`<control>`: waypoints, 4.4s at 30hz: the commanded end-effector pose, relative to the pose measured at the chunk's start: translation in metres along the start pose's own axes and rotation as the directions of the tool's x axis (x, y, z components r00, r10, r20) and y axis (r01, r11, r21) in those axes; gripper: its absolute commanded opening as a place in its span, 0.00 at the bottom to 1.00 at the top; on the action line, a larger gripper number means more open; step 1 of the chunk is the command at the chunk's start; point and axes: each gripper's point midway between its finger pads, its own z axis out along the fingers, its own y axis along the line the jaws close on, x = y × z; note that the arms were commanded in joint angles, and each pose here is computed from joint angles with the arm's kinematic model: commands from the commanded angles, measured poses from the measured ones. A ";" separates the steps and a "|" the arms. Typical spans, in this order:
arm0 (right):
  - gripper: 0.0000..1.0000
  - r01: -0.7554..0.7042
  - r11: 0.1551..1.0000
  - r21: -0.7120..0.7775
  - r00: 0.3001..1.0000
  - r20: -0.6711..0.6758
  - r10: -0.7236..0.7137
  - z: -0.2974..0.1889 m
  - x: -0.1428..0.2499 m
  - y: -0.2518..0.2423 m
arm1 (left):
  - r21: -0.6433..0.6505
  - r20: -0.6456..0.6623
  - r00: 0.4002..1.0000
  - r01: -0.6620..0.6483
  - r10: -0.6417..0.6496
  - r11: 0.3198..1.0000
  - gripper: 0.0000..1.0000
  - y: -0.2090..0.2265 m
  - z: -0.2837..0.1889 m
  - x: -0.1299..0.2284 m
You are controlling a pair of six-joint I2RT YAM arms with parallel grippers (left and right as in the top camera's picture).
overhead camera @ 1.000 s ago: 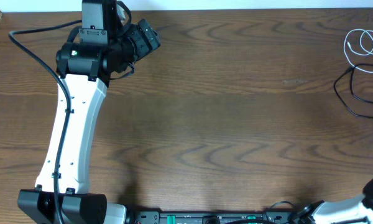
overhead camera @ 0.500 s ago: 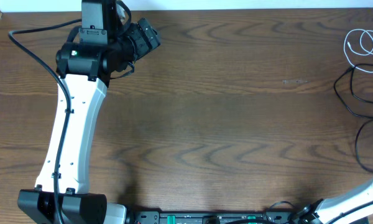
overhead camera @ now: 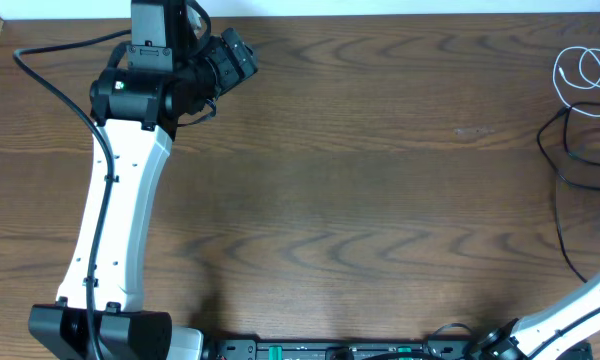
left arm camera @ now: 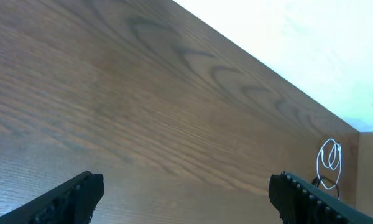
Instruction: Untangle cables
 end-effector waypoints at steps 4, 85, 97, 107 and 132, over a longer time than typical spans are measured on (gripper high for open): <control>0.80 0.183 0.941 -0.283 0.981 -0.006 -0.193 -0.008 0.015 0.070 | -0.025 -0.008 1.000 -0.004 0.004 1.000 0.90 0.006 0.011 -0.001; 0.99 0.888 0.443 -0.126 0.219 0.962 -0.166 -0.056 0.329 0.131 | -0.107 0.022 0.999 -0.045 0.048 0.993 1.00 0.021 0.014 -0.007; 0.99 0.879 0.459 -0.128 0.229 0.958 -0.172 -0.020 0.341 0.127 | -0.107 0.022 0.999 -0.045 0.048 0.993 1.00 0.021 0.014 -0.007; 0.99 0.879 0.460 -0.128 0.230 0.958 -0.172 -0.020 0.341 0.127 | -0.107 0.022 0.999 -0.045 0.048 0.993 1.00 0.021 0.014 -0.007; 0.99 0.879 0.460 -0.128 0.229 0.958 -0.172 -0.020 0.341 0.127 | -0.180 0.121 0.942 -0.289 0.313 0.940 1.00 0.032 -0.041 -0.005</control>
